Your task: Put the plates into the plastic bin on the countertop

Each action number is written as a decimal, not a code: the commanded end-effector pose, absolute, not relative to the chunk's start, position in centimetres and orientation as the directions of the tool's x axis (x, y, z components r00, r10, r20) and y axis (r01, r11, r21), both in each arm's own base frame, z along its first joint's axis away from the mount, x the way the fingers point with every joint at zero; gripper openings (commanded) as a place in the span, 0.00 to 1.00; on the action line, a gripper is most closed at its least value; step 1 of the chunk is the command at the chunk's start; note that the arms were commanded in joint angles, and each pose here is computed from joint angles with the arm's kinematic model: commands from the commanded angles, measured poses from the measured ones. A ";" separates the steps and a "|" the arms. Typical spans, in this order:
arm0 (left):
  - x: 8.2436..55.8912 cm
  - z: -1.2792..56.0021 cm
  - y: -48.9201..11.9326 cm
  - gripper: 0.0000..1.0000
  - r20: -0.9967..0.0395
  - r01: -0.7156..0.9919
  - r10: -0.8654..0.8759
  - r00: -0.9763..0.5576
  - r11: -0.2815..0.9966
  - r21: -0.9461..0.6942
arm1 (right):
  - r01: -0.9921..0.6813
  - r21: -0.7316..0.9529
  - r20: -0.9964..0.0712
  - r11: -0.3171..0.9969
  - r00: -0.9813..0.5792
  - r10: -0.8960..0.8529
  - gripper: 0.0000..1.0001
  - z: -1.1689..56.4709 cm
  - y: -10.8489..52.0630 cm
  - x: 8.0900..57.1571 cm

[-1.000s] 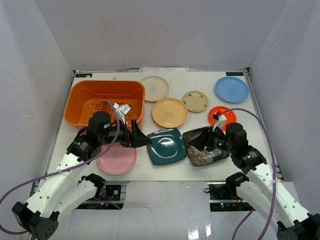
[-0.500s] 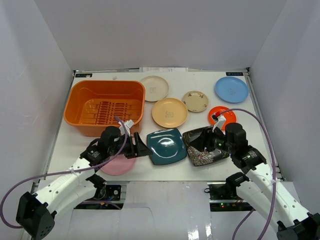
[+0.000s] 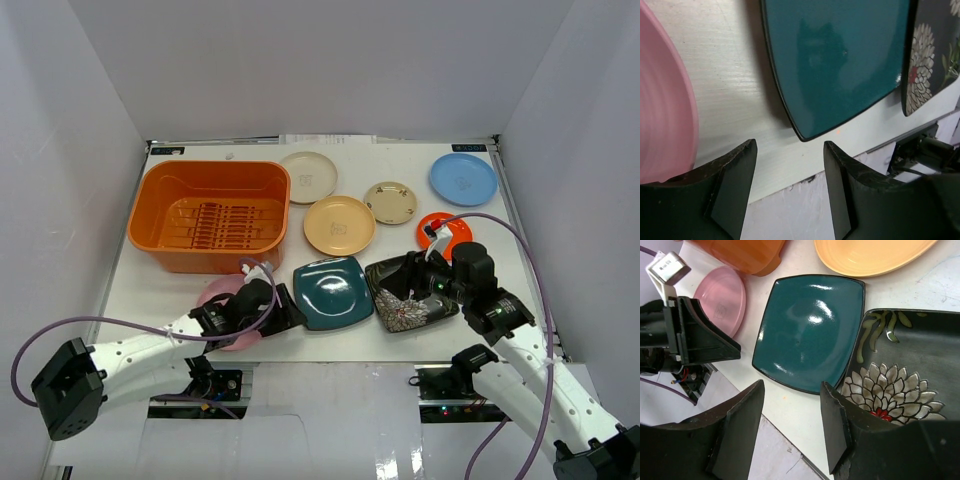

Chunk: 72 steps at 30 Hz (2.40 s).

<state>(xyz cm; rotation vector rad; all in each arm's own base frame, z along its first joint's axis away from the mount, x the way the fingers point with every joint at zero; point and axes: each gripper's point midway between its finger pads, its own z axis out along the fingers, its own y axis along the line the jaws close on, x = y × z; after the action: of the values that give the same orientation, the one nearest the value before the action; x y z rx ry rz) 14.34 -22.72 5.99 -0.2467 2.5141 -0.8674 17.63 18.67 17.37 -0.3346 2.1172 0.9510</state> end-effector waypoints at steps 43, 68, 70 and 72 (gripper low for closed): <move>13.9 10.0 -23.2 0.00 -0.336 -0.013 -0.578 -0.744 0.514 -0.858 | -0.439 0.685 -0.624 0.581 -0.765 0.157 0.89 12.0 23.1 16.7; 13.1 24.6 -25.1 0.00 -0.368 0.239 -0.567 -0.737 0.292 -0.926 | -0.440 0.780 -0.577 0.445 -0.781 0.237 0.77 12.9 25.4 16.4; 13.3 26.0 -25.2 0.00 -0.379 0.260 -0.575 -0.725 0.280 -0.924 | -0.441 0.795 -0.571 0.417 -0.775 0.270 0.73 13.6 25.6 16.6; 13.4 27.5 -25.2 0.00 -0.397 0.289 -0.581 -0.711 0.274 -0.917 | -0.438 0.805 -0.563 0.401 -0.777 0.282 0.60 13.9 25.8 16.6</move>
<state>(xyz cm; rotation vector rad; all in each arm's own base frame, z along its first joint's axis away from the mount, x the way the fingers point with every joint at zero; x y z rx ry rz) 12.82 -23.86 16.09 -0.2895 2.1557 -1.2453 16.36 24.55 10.65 -0.1290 2.1489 1.2995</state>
